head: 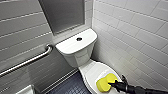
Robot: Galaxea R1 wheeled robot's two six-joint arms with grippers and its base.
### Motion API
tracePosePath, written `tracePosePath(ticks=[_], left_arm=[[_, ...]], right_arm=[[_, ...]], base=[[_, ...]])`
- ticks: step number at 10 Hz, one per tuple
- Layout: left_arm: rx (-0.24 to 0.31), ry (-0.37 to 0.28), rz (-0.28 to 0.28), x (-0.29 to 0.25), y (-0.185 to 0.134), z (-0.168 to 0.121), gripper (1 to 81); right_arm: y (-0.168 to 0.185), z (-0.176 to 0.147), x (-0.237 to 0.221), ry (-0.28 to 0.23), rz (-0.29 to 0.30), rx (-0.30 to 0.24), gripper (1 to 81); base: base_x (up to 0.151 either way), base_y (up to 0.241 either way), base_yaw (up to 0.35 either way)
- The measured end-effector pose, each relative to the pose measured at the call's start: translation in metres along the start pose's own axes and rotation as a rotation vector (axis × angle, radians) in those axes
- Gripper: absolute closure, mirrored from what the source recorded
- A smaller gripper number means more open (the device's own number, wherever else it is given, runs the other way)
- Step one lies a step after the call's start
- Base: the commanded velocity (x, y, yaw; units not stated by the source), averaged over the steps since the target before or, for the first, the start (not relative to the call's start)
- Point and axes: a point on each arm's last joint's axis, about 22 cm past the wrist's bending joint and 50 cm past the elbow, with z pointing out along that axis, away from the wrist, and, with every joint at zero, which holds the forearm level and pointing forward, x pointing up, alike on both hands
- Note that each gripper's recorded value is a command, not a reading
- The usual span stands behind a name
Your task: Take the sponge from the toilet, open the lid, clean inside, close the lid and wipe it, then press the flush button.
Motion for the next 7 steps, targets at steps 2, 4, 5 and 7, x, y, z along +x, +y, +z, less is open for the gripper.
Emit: tracePosePath(ticks=[2,4,5,7], left_arm=[[-0.002,0.000,0.000,0.000,0.001,0.001,1.0],[0.004,-0.001,-0.001,0.000,-0.002,0.000,1.0],[0.007,0.000,-0.002,0.000,-0.003,0.000,1.0],[0.007,-0.001,-0.002,0.000,-0.004,0.000,1.0]], right_arm=[[-0.007,0.024,0.023,-0.015,-0.038,-0.019,81.1],[-0.022,0.048,0.043,-0.033,-0.076,-0.029,81.1],[-0.035,0.062,0.056,-0.039,-0.100,-0.031,81.1],[-0.065,0.084,0.082,-0.024,-0.144,-0.024,81.1]], base=[[0.000,0.000,0.000],[0.000,0.000,0.000],[0.000,0.000,0.000],[0.000,0.000,0.000]])
